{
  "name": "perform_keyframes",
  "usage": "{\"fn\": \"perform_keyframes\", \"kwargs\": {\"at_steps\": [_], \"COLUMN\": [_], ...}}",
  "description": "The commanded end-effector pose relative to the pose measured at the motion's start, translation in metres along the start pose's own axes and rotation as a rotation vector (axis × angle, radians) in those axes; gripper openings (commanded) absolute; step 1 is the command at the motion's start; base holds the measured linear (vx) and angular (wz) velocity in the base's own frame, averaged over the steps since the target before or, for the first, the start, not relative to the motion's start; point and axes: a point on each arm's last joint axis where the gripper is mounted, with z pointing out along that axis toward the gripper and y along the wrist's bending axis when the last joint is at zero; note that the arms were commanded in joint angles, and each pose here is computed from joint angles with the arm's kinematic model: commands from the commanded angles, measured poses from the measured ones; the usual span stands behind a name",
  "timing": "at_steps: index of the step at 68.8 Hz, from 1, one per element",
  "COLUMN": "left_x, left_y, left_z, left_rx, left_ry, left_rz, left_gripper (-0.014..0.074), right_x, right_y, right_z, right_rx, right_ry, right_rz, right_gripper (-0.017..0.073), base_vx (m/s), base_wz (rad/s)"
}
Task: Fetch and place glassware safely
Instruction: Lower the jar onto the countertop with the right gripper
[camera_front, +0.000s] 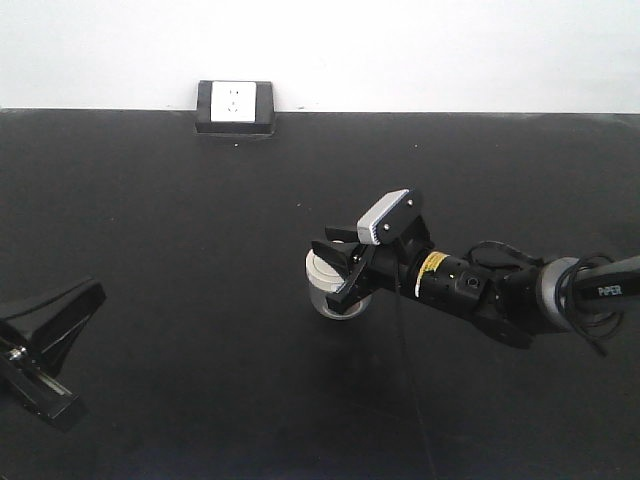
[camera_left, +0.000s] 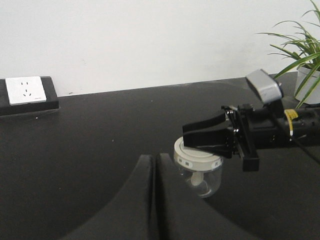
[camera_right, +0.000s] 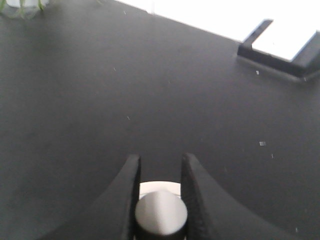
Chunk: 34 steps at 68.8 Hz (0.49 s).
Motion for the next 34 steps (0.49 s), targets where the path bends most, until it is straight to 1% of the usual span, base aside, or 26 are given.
{"fn": "perform_keyframes", "kwargs": {"at_steps": [1, 9, 21, 30, 34], "left_x": [-0.014, -0.014, -0.014, -0.014, -0.014], "left_y": [-0.002, -0.002, -0.002, -0.002, -0.002], "left_z": [0.001, 0.001, 0.001, 0.001, 0.001], "left_rx": [0.027, 0.027, 0.027, 0.027, 0.027], "left_ry": [-0.088, -0.088, -0.088, -0.088, -0.088], "left_rz": [-0.017, -0.017, -0.017, -0.017, -0.017], "left_gripper": [0.0002, 0.0002, 0.0002, 0.0002, 0.0002], "right_x": [-0.03, -0.023, -0.019, -0.019, -0.02], "right_y": [-0.005, -0.005, -0.005, -0.005, -0.005], "right_z": [-0.001, 0.001, 0.002, 0.002, 0.002], "right_rx": [0.01, 0.006, 0.004, 0.004, 0.004], "right_ry": [-0.186, -0.199, -0.191, -0.191, -0.191], "right_rz": [-0.029, -0.008, -0.003, -0.003, -0.004], "right_gripper": [-0.0001, -0.0001, 0.001, 0.0064, 0.0121], "base_vx": [0.0, 0.0, 0.0, 0.0, 0.0], "base_wz": [0.0, 0.0, 0.0, 0.0, 0.0]}}
